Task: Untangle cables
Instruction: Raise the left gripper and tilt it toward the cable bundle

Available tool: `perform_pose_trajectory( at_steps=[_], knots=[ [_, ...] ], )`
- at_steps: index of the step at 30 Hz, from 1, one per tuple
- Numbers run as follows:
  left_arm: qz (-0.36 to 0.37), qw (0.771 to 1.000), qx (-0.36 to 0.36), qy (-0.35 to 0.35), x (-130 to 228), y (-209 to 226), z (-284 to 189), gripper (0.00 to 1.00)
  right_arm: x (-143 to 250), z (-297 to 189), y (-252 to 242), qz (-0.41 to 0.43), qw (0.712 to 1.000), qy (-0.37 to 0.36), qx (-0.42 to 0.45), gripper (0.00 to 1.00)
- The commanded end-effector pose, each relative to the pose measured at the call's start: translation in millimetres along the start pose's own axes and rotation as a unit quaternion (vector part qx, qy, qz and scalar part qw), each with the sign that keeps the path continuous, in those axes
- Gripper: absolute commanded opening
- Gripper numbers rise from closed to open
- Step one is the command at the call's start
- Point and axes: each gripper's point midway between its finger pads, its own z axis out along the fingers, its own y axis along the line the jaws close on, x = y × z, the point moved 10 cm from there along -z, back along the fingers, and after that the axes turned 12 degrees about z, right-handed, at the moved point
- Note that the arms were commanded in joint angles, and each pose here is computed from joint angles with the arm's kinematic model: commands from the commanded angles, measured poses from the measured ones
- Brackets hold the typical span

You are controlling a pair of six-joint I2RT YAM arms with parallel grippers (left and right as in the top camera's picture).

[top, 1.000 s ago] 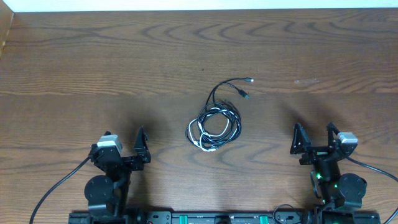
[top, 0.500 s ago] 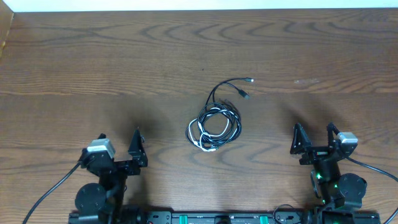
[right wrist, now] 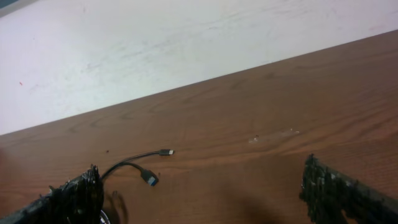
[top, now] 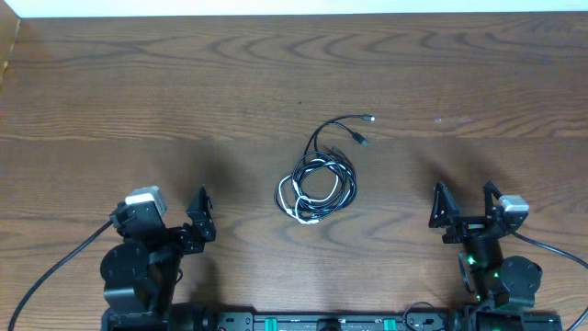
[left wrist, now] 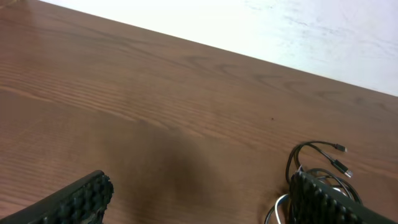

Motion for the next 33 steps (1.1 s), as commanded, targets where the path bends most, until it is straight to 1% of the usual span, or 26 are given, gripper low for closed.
perform_pose_trajectory(
  at_steps=[1, 13, 15, 16, 18, 24, 28, 33],
  knots=[
    [0.003, 1.0, 0.006, -0.002, -7.0, -1.3, -1.6, 0.91, 0.2, 0.0, -1.6, -0.002, 1.0, -0.001, 0.007, 0.99],
    [0.002, 1.0, 0.008, 0.001, -6.6, -1.5, -0.8, 0.91, 0.2, 0.0, -1.6, -0.002, 1.0, -0.001, 0.007, 0.99],
    [-0.002, 1.0, 0.021, 0.002, -6.4, -3.4, -0.8, 0.91, 0.3, 0.0, -1.6, -0.002, 1.0, -0.001, 0.007, 0.99],
    [-0.002, 0.999, 0.048, 0.002, -6.4, -7.2, -1.0, 0.91, 0.2, 0.0, -1.6, -0.002, 1.0, -0.001, 0.007, 0.99],
    [-0.001, 0.998, 0.057, -0.004, -8.1, -8.5, -1.2, 0.91, 0.2, 0.0, -1.6, -0.002, 1.0, -0.001, 0.007, 0.99],
    [-0.002, 0.998, 0.056, 0.005, -6.0, -8.4, -1.5, 0.91, 0.3, 0.0, -1.6, -0.002, 1.0, -0.001, 0.007, 0.99],
    [-0.002, 1.0, 0.029, 0.003, -6.7, -4.5, -0.7, 0.91, 0.2, 0.0, -1.6, -0.002, 1.0, -0.001, 0.007, 0.99],
    [-0.006, 0.999, 0.024, 0.022, -6.2, -3.3, 6.4, 0.91, 0.2, 0.0, -1.6, -0.002, 1.0, -0.001, 0.007, 0.99]
  ],
)
